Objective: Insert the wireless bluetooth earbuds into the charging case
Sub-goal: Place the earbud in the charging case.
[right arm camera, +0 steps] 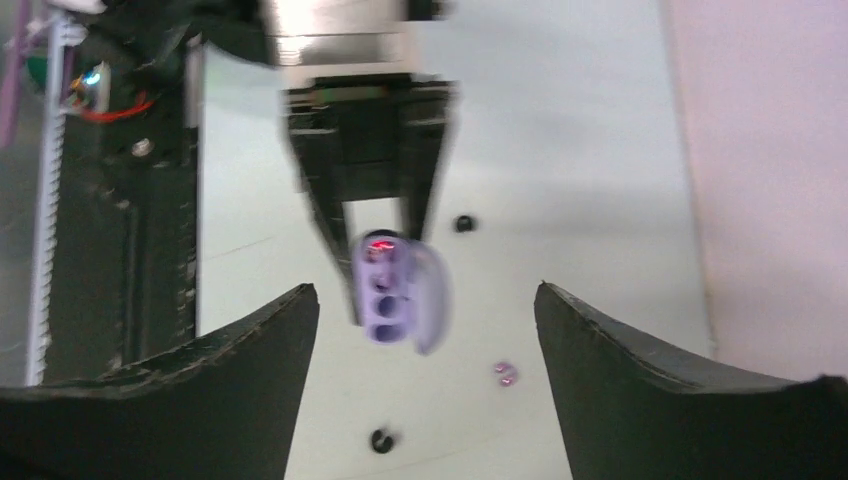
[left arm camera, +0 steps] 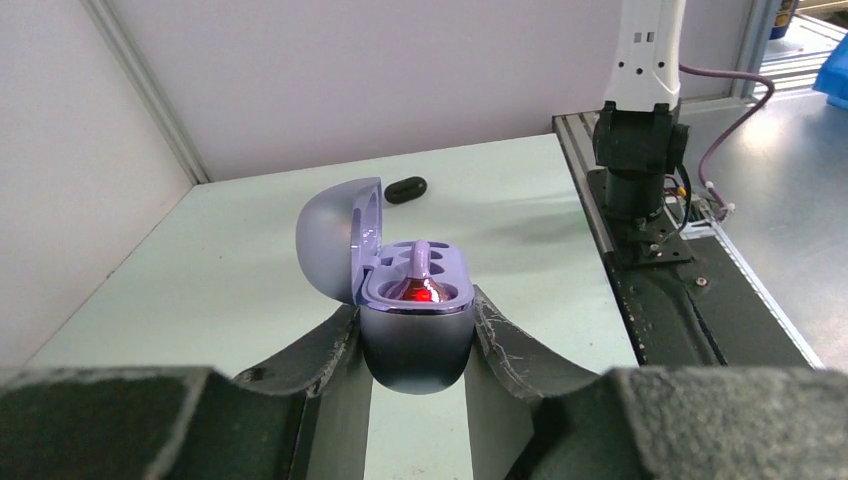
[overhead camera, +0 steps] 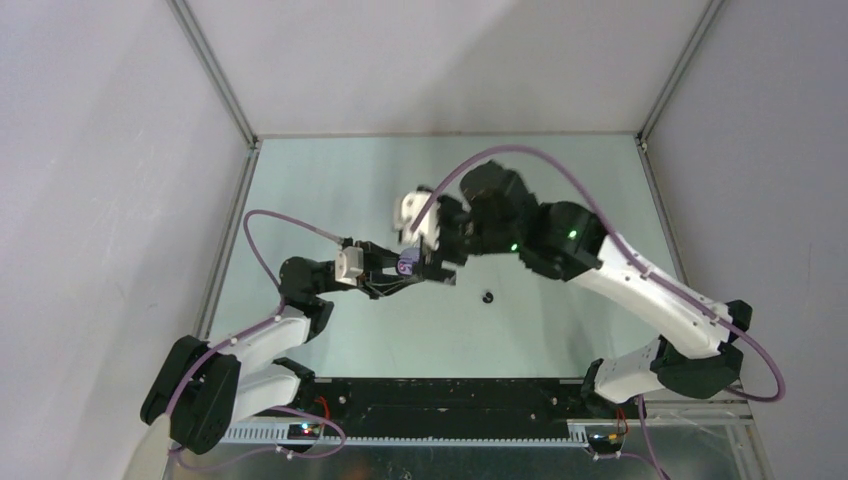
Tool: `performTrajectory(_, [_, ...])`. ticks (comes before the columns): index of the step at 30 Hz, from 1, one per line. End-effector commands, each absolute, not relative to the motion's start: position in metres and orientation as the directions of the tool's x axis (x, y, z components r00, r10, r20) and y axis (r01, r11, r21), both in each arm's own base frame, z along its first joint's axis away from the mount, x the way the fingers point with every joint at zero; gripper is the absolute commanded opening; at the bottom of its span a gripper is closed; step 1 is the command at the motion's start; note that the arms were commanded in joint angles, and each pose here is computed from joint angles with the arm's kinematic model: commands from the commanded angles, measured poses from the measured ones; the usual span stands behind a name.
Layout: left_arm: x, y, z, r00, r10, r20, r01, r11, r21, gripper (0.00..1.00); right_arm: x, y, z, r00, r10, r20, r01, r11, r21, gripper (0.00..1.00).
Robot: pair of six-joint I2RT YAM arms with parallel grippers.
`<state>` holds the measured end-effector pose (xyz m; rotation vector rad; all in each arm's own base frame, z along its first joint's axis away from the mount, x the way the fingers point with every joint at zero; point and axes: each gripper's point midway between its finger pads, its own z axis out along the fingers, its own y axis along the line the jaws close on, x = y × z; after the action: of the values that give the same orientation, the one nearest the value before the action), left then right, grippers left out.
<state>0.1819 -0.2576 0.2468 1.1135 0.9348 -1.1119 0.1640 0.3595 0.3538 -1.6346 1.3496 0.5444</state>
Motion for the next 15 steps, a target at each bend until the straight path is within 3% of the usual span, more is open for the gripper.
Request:
performTrajectory(1, [0.19, -0.255, 0.259, 0.268, -0.21, -0.94, 0.961, 0.124, 0.246, 0.0, 0.199, 0.33, 0.405, 0.238, -0.432, -0.87, -0.921, 0.184, -0.343, 0.87])
performTrajectory(7, [0.195, -0.253, 0.257, 0.275, -0.195, -0.942, 0.958, 0.136, 0.251, 0.0, 0.302, 0.286, 0.381, 0.084, -0.398, -0.913, -0.858, 0.437, -0.27, 0.85])
performTrajectory(15, [0.194, -0.253, 0.254, 0.271, -0.186, -0.944, 0.96, 0.125, 0.251, 0.0, 0.423, 0.262, 0.238, -0.278, -0.492, -0.825, -0.798, 0.597, -0.087, 0.75])
